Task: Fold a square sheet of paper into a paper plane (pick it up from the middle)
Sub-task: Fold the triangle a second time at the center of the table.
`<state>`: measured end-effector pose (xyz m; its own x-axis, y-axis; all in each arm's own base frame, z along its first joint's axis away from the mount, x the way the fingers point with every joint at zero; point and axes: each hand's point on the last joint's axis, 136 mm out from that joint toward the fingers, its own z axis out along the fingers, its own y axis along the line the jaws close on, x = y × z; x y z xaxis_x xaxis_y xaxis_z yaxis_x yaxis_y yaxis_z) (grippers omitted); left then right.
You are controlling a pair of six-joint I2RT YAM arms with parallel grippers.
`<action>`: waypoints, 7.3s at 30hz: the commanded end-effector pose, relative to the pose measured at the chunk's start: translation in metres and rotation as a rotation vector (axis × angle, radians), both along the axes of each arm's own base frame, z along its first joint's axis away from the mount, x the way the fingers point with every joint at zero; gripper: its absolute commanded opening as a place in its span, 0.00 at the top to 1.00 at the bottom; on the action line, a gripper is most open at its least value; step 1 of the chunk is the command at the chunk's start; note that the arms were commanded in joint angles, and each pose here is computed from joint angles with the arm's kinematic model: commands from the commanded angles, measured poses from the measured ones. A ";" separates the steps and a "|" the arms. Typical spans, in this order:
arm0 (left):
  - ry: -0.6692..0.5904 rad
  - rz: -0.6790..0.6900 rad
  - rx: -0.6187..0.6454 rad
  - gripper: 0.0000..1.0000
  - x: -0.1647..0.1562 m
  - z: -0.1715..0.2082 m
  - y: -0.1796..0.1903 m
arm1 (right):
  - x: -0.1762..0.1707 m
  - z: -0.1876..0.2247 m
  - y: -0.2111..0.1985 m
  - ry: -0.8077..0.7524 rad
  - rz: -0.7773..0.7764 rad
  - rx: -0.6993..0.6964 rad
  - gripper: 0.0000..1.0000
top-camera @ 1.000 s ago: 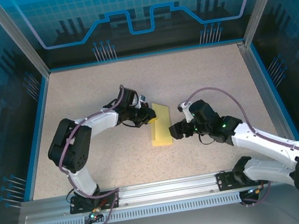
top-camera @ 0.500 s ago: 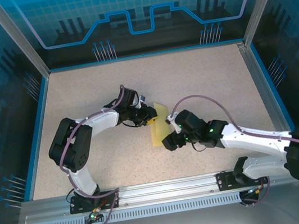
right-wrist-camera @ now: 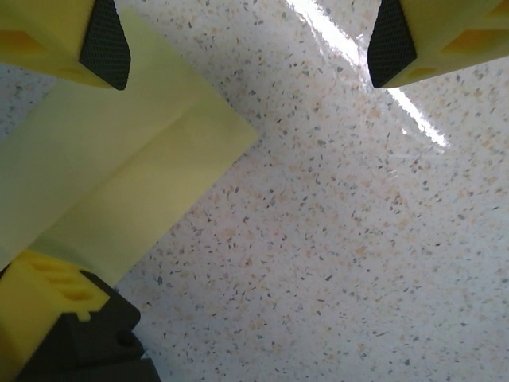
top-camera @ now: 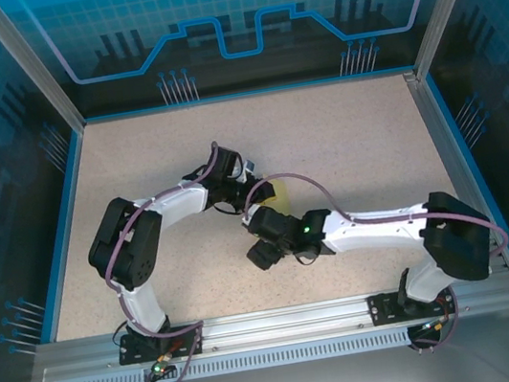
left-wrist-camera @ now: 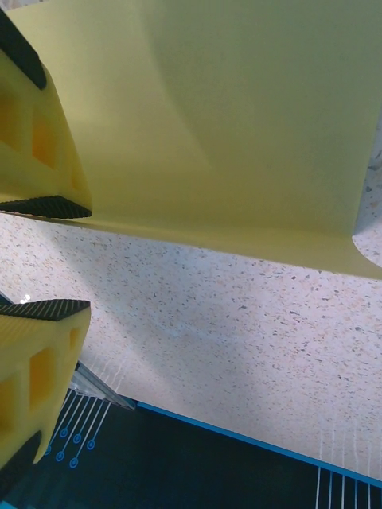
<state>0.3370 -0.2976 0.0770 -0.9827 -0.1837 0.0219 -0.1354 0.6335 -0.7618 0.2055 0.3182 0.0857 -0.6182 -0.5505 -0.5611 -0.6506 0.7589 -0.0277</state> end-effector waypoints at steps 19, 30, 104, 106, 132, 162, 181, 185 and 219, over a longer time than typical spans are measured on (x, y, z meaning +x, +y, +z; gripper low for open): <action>0.022 -0.022 -0.001 0.65 -0.002 0.003 -0.003 | 0.019 -0.013 -0.024 -0.139 -0.177 -0.218 0.49; 0.000 -0.001 0.036 0.63 -0.003 0.009 0.005 | 0.018 -0.005 -0.033 -0.140 -0.209 -0.229 0.91; 0.086 0.126 0.207 0.87 -0.073 -0.037 0.068 | 0.013 -0.010 0.018 0.220 -0.638 0.097 1.00; 0.106 0.126 0.231 0.90 -0.075 -0.045 0.069 | 0.013 -0.011 0.016 0.221 -0.639 0.102 1.00; 0.147 0.121 0.402 0.97 -0.075 -0.078 0.086 | 0.025 -0.019 -0.002 0.419 -0.308 0.425 1.00; 0.093 0.087 0.388 0.88 -0.068 -0.065 0.078 | 0.043 -0.047 -0.034 0.512 -0.230 0.334 0.96; 0.098 0.083 0.405 0.89 -0.068 -0.067 0.080 | 0.056 -0.045 -0.045 0.483 -0.241 0.224 0.95; 0.098 0.080 0.404 0.89 -0.068 -0.068 0.079 | 0.060 -0.045 -0.045 0.474 -0.239 0.212 0.95; 0.087 0.069 0.404 0.89 -0.067 -0.064 0.076 | 0.069 -0.060 -0.040 0.480 -0.210 0.167 0.93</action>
